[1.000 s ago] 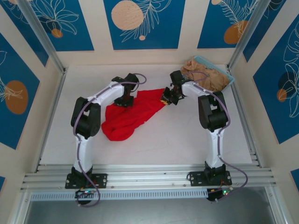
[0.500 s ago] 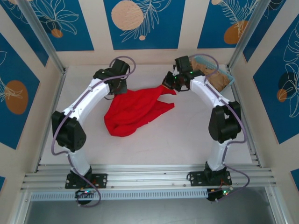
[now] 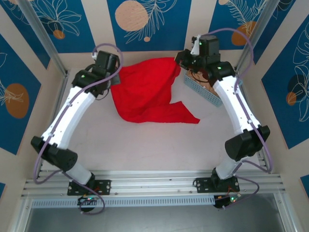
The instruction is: Fold and stack the t-shirts
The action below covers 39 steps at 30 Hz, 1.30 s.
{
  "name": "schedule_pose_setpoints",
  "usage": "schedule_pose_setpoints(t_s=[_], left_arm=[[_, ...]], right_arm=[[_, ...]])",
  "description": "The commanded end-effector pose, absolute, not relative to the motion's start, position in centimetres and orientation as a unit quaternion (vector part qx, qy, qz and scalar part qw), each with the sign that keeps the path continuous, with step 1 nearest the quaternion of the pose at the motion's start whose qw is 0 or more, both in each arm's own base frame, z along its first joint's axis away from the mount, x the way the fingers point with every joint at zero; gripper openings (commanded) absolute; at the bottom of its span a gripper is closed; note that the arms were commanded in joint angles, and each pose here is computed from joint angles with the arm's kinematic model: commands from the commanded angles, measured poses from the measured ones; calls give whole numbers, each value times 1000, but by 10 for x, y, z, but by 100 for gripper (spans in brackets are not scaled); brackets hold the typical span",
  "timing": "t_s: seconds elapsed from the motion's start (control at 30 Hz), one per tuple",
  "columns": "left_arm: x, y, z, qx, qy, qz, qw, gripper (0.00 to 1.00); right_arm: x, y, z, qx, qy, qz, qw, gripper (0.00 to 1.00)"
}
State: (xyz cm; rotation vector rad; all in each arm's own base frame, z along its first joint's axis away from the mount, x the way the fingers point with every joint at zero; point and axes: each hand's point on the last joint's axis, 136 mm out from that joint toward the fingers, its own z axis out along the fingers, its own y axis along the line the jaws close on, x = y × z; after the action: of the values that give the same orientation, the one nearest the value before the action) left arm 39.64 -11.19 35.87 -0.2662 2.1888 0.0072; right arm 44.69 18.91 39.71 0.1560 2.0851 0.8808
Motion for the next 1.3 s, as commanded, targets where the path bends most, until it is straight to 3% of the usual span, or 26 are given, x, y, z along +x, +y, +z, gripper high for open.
schedule_pose_setpoints(t_s=[0.0,0.43,0.63,0.83,1.07,1.27], left_arm=[[384,-84,421,-147,835,10,529,0],[331,-50,555,-161,719,-35,675,0],[327,-71,575,-128,704,-109,690,0],[326,-112,569,-84,717,-217,657,0],[322,-121,564,-85,720,-250,642,0],[354,-82,480,-201,796,-103,562,0]], right_arm=[[426,179,454,29,797,357,486,0],[341,184,549,-67,707,426,560,0],[326,159,572,-37,689,413,594,0],[327,119,594,20,667,393,632,0],[368,99,596,51,670,393,627,0],[465,142,524,40,729,418,540,0]])
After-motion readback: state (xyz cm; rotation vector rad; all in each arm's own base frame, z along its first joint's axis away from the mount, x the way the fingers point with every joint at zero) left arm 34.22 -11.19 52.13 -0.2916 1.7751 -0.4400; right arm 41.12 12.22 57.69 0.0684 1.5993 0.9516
